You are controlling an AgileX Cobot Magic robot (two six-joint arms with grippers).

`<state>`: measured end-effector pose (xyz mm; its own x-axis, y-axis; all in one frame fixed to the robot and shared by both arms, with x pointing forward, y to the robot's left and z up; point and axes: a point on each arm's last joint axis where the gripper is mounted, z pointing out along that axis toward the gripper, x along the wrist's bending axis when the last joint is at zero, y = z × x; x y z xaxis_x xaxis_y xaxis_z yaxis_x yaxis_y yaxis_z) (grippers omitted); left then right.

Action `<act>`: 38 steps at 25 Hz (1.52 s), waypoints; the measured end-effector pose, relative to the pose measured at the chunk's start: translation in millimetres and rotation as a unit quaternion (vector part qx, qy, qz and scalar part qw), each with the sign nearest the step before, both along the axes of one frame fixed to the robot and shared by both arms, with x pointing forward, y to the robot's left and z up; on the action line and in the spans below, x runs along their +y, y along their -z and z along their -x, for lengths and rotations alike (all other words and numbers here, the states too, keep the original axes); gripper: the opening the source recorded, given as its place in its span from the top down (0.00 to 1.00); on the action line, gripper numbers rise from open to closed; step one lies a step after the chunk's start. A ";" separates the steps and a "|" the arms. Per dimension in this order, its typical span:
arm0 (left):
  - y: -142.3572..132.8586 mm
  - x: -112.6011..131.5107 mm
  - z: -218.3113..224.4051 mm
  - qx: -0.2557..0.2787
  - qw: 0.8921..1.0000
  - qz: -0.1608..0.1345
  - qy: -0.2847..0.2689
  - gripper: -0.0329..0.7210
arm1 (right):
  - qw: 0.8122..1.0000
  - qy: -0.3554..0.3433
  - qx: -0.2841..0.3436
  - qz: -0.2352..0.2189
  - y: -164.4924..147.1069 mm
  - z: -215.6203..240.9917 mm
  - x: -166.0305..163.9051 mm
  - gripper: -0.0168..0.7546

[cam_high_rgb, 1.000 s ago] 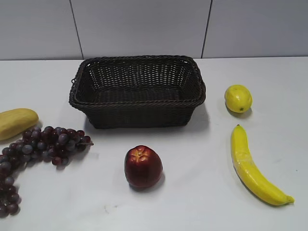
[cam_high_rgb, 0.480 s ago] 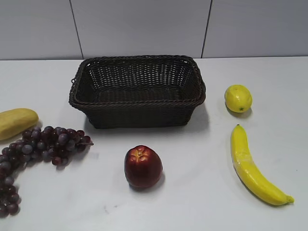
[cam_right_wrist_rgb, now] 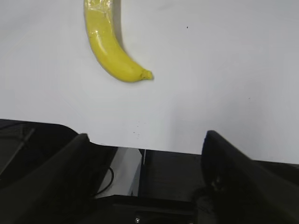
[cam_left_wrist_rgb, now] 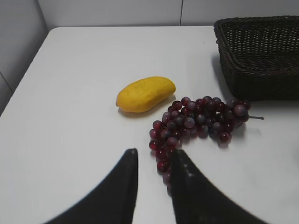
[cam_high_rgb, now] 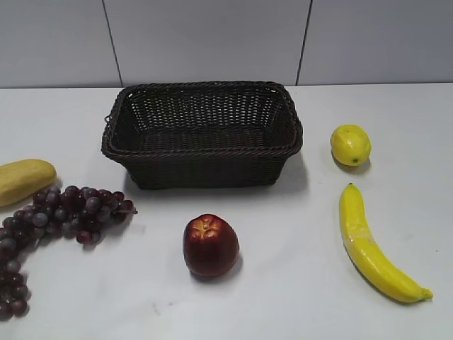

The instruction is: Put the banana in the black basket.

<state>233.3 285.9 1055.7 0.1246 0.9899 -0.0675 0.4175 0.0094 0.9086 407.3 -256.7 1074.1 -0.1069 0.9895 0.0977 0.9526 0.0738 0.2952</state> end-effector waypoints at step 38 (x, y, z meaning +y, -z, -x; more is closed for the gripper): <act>0.0 0.0 0.0 0.000 1.000 0.000 0.000 0.64 | 0.992 -0.033 0.114 0.041 179.6 -114.7 83.3 0.57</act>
